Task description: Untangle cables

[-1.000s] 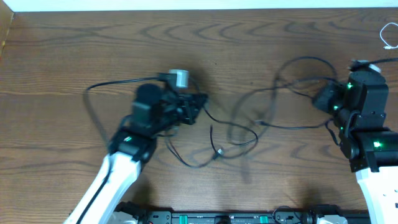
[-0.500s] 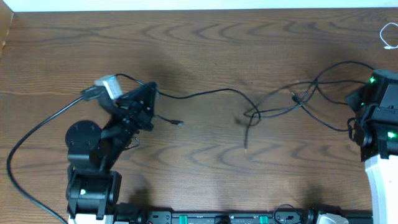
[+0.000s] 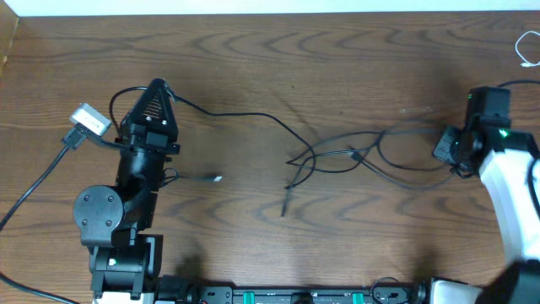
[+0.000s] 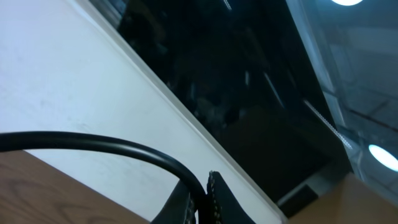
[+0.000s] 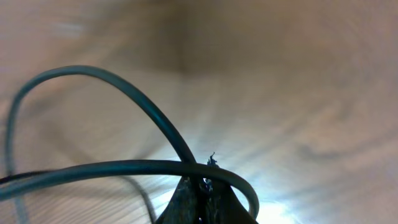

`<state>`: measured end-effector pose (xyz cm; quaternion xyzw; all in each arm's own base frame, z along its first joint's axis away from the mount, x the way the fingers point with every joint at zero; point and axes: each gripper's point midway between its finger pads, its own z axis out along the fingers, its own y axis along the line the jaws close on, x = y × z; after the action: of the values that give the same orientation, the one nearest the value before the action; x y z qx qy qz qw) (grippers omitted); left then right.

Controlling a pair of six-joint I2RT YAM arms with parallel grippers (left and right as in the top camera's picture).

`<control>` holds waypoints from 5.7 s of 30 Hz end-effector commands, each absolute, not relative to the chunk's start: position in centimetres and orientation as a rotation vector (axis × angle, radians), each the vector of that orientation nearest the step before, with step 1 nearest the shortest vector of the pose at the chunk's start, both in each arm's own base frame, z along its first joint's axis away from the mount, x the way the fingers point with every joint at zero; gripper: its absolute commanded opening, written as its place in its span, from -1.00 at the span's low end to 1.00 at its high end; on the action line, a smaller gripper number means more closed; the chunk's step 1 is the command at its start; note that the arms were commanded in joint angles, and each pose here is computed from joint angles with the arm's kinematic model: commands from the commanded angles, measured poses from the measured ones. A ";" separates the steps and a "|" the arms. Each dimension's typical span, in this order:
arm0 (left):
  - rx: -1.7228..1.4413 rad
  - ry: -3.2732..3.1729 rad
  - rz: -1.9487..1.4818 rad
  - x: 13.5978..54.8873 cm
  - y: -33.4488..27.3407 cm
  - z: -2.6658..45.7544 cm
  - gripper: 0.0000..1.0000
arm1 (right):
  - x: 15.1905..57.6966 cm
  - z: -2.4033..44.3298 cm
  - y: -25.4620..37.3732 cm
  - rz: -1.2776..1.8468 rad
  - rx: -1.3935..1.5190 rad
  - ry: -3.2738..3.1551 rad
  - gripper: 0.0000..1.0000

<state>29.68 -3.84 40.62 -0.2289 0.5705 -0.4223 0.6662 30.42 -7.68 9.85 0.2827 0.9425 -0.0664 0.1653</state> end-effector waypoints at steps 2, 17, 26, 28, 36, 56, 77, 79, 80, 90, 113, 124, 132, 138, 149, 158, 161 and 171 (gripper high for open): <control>-0.558 1.203 -0.925 29.1 -2.4 42.8 -0.85 | 28.3 7.6 -12.2 -0.480 1.196 2.579 -0.84; -0.645 1.395 -0.910 31.8 -3.1 37.6 -0.85 | 33.0 15.8 5.9 1.019 -0.032 2.465 0.97; -0.649 1.414 -0.926 32.1 -3.4 37.2 -0.85 | 31.4 17.8 8.8 1.160 0.365 2.540 0.85; -0.649 1.415 -0.926 32.1 -3.4 37.1 -0.85 | 31.5 17.2 10.5 1.149 0.402 2.584 0.68; -0.647 1.417 -0.927 32.1 -3.4 37.1 -0.85 | 30.8 13.2 15.0 0.858 0.540 2.753 0.07; -0.695 1.388 -0.967 32.1 -3.2 37.4 -0.85 | 19.1 20.7 24.2 1.720 -1.023 2.165 -0.98; -0.635 1.082 -1.157 30.0 -2.4 44.7 -0.85 | 30.6 9.7 0.7 0.205 0.436 2.824 -0.98; -0.650 1.175 -1.155 30.7 -3.1 42.8 -0.85 | 30.6 10.2 3.4 0.406 0.271 2.830 -0.98; -0.653 1.221 -1.145 31.0 -3.4 41.8 -0.85 | 30.7 10.4 4.0 0.449 0.229 2.825 -0.97; -0.698 1.779 -1.104 31.8 -7.4 29.8 -0.85 | 29.6 8.1 7.3 0.430 0.150 2.925 0.98; -0.705 1.999 -1.040 32.5 -8.9 24.3 -0.85 | 31.7 -2.5 10.3 0.150 0.523 3.014 -0.98; -0.719 2.019 -1.034 32.2 -8.9 23.8 -0.85 | 41.1 9.5 6.6 0.283 0.276 2.575 -0.98; -0.719 2.019 -1.035 32.2 -8.9 23.8 -0.85 | 40.8 24.5 -8.6 -0.010 0.612 2.205 -0.98; -0.719 2.019 -1.035 32.2 -8.9 23.8 -0.85 | 33.7 29.1 -18.5 -0.156 0.933 2.070 -0.98; -0.737 2.046 -1.027 31.9 -8.9 23.1 -0.85 | 24.5 30.1 -29.0 -0.253 1.385 1.785 -0.98; -0.759 2.078 -1.017 31.5 -8.9 22.4 -0.85 | 26.6 20.3 -37.8 -0.466 1.400 1.974 -0.98; -0.762 2.080 -1.017 31.5 -8.9 22.3 -0.85 | 23.4 17.3 -40.7 -0.665 1.500 2.015 -0.98; -0.564 2.042 -1.198 31.8 -14.6 24.9 -0.85 | 31.0 18.6 -36.2 0.155 1.209 1.966 0.98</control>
<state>32.03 -10.87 23.60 -0.2703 0.7873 -0.4234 0.3574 26.17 -39.84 14.86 0.5547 0.7624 -0.0762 0.3243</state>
